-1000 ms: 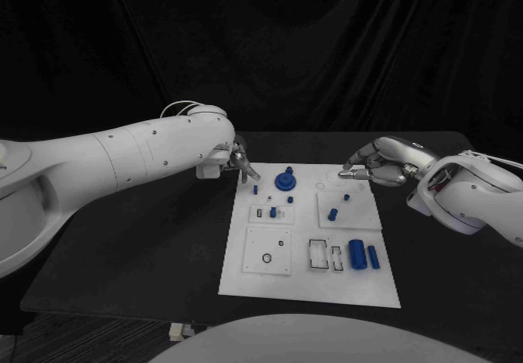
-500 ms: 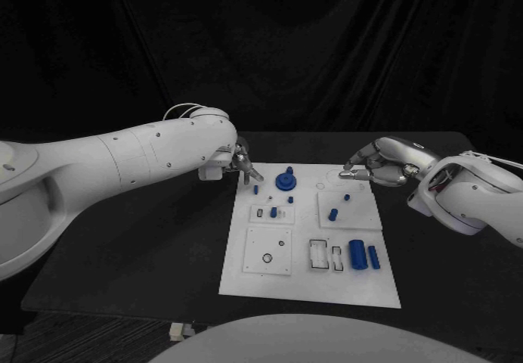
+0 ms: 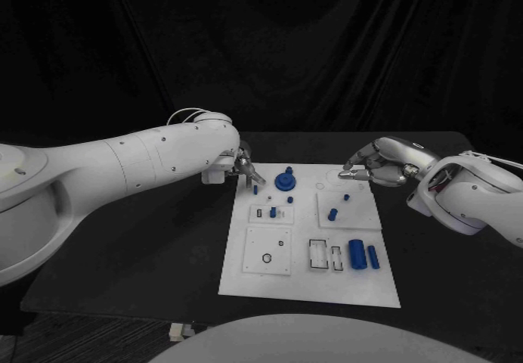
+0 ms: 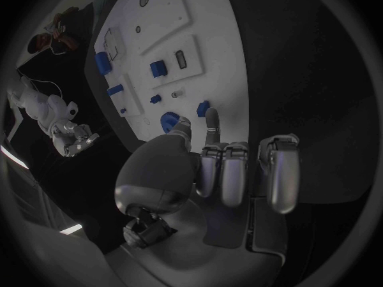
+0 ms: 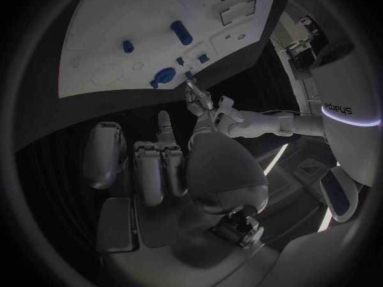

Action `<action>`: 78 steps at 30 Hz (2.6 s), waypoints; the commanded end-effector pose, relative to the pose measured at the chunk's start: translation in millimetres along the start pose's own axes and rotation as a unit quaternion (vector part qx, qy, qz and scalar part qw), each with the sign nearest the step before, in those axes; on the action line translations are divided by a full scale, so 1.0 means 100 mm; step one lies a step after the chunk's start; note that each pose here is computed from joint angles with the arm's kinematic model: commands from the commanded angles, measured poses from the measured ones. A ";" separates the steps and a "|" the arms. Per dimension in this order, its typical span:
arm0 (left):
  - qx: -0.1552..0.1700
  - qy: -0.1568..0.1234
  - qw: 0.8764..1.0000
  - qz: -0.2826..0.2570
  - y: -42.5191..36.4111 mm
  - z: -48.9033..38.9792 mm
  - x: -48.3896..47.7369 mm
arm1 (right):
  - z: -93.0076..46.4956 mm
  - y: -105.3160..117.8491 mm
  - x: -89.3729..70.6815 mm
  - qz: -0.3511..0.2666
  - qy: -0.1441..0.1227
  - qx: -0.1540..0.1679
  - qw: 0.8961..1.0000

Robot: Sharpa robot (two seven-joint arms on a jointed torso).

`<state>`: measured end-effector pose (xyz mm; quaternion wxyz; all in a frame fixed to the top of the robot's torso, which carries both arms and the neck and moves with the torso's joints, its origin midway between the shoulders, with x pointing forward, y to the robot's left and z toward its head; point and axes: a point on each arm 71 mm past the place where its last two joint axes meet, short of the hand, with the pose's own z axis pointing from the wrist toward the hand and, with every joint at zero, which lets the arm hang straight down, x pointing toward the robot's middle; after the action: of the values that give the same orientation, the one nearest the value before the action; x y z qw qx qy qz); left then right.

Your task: Assemble the parts on the task board

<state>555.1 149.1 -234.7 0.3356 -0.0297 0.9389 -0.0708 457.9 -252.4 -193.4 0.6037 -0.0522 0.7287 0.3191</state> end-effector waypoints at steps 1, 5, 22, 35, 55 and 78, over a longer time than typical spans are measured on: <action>0.009 0.006 1.000 0.002 -0.032 0.011 0.024 | -0.01 0.00 0.01 0.000 0.002 0.004 1.000; 0.009 0.009 1.000 0.003 -0.043 0.025 0.042 | -0.01 0.00 0.01 0.000 0.002 0.004 1.000; 0.004 0.016 1.000 0.005 -0.045 0.056 0.082 | -0.01 0.00 0.01 0.000 0.002 0.004 1.000; 0.003 0.018 1.000 0.005 -0.038 0.063 0.094 | -0.01 0.00 0.01 0.000 0.002 0.004 1.000; 0.012 0.017 1.000 0.004 -0.053 0.073 0.095 | -0.01 0.00 0.01 0.000 0.003 0.005 1.000; 0.021 0.003 1.000 -0.021 0.055 -0.028 0.139 | -0.02 -0.02 0.01 0.000 0.003 0.008 1.000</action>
<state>542.6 156.3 -244.8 0.3257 -0.0294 0.9413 -0.0843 457.3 -254.2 -193.4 0.6031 -0.0513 0.7298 0.3179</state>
